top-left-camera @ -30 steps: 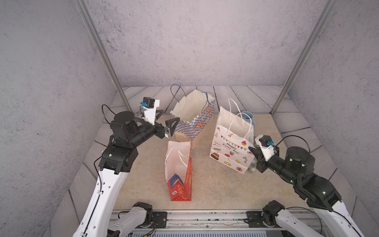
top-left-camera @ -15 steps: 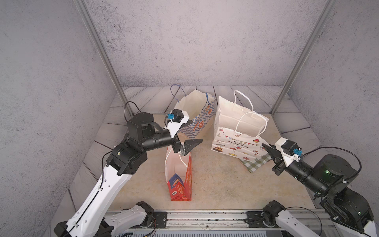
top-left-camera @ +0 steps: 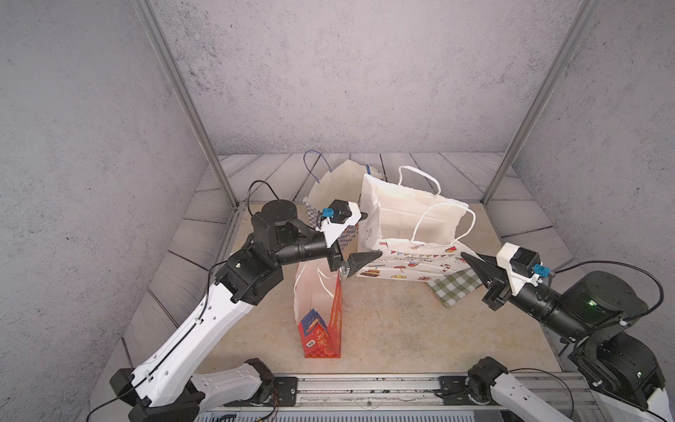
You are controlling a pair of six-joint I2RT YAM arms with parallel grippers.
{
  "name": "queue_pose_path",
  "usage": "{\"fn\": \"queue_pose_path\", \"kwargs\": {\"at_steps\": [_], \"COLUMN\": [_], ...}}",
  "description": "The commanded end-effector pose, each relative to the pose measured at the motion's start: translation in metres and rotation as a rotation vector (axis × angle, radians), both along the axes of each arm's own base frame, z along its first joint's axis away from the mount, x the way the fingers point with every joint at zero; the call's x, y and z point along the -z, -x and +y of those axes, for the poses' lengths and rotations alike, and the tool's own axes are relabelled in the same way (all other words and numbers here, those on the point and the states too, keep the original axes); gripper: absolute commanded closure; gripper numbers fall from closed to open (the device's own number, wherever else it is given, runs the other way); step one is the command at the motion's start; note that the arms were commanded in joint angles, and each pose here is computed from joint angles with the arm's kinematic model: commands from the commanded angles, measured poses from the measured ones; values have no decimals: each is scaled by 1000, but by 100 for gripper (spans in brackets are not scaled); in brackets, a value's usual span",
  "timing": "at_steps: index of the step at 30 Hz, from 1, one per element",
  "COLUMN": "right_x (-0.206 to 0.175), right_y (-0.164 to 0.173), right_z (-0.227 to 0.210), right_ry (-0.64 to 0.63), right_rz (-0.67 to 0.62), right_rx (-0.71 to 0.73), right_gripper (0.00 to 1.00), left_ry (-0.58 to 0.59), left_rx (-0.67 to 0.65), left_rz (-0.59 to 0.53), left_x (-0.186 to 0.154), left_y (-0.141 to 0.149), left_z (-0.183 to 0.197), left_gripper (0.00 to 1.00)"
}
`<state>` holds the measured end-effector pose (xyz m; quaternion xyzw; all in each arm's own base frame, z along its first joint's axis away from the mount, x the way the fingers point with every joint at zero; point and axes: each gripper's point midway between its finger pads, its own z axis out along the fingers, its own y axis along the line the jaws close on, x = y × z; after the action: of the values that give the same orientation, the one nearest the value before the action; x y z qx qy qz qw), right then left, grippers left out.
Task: Put away the paper bag
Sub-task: Press the paper bag.
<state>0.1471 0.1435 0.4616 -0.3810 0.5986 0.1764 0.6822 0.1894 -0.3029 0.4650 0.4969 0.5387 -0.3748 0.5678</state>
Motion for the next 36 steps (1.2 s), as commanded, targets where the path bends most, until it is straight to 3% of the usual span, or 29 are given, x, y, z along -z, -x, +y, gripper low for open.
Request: {"fn": "queue_pose_path", "kwargs": {"at_steps": [1, 6, 9, 13, 19, 24, 31, 36], "right_x": [-16, -17, -19, -25, -26, -26, -15, -13], "right_y": [5, 1, -1, 1, 2, 3, 2, 5], "right_z": [3, 8, 7, 2, 3, 7, 14, 17], "right_ry": [-63, -87, -103, -123, -134, -146, -134, -125], "right_rz": [-31, -28, -39, -60, -57, -44, 7, 21], "right_rx": [-32, -50, -37, -15, -26, -51, -85, -112], "right_gripper": [100, 100, 100, 100, 100, 100, 100, 100], "left_ry": [34, 38, 19, -18, -25, -11, 47, 12], "left_rx": [12, -2, -106, -234, -326, -258, -55, 85], "left_rz": [-1, -3, -23, -74, -101, -87, -115, -100], "left_x": [-6, -4, 1, 13, 23, 23, 9, 17], "left_y": [5, 1, -16, -31, -43, -34, 0, 21], "left_z": [-7, -14, -8, 6, 17, 10, -3, -11], "left_gripper": [5, 7, 9, 1, 1, 8, 20, 27]}}
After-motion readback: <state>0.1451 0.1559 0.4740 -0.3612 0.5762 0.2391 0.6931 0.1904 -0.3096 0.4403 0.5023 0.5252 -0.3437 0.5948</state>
